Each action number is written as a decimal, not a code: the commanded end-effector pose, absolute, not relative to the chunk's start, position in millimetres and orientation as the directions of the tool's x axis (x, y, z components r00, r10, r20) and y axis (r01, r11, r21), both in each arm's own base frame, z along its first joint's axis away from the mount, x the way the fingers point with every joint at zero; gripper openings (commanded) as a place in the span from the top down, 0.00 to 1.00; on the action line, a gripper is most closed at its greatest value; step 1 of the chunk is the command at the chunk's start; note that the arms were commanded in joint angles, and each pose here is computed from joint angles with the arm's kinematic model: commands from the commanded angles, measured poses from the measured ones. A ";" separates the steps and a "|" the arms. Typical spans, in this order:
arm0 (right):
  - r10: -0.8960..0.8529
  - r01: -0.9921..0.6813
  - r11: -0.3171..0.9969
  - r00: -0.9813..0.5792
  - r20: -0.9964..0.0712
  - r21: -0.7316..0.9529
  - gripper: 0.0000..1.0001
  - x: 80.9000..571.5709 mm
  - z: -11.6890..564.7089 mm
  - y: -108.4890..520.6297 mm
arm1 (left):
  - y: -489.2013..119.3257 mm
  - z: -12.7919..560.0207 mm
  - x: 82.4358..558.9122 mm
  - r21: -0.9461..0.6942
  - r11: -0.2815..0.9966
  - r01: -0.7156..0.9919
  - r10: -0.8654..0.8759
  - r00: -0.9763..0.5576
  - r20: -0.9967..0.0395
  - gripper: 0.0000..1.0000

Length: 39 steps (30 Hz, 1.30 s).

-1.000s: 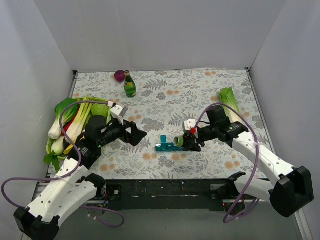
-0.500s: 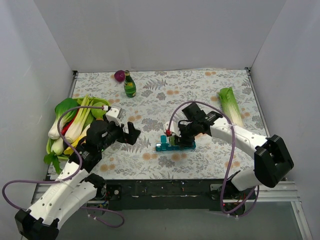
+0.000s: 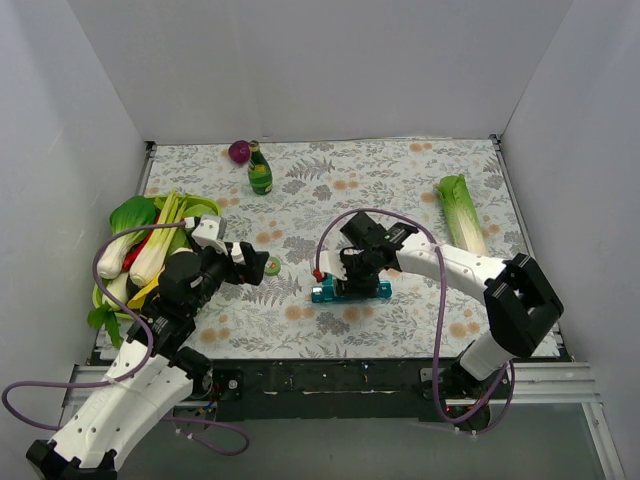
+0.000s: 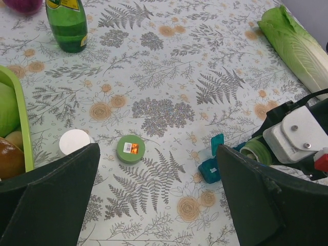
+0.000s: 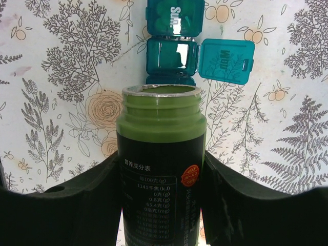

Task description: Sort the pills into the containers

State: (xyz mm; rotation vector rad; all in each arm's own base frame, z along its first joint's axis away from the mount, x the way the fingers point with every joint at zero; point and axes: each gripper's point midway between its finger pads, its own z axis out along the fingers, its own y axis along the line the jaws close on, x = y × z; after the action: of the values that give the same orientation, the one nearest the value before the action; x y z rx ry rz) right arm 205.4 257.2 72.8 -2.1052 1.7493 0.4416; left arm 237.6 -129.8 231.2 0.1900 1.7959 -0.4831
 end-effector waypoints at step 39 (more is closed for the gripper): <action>-0.943 -0.978 -0.164 0.195 -0.270 -0.132 0.99 216.8 67.6 265.7 | -120.2 233.2 240.3 -0.218 0.917 0.333 -0.137 -0.248 -0.959 0.02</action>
State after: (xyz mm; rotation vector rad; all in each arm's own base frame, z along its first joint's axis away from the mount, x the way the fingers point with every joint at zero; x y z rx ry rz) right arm 209.8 258.9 54.9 -2.2222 1.8378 0.2133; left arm 238.6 -123.6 229.6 0.1635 1.7877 -0.4563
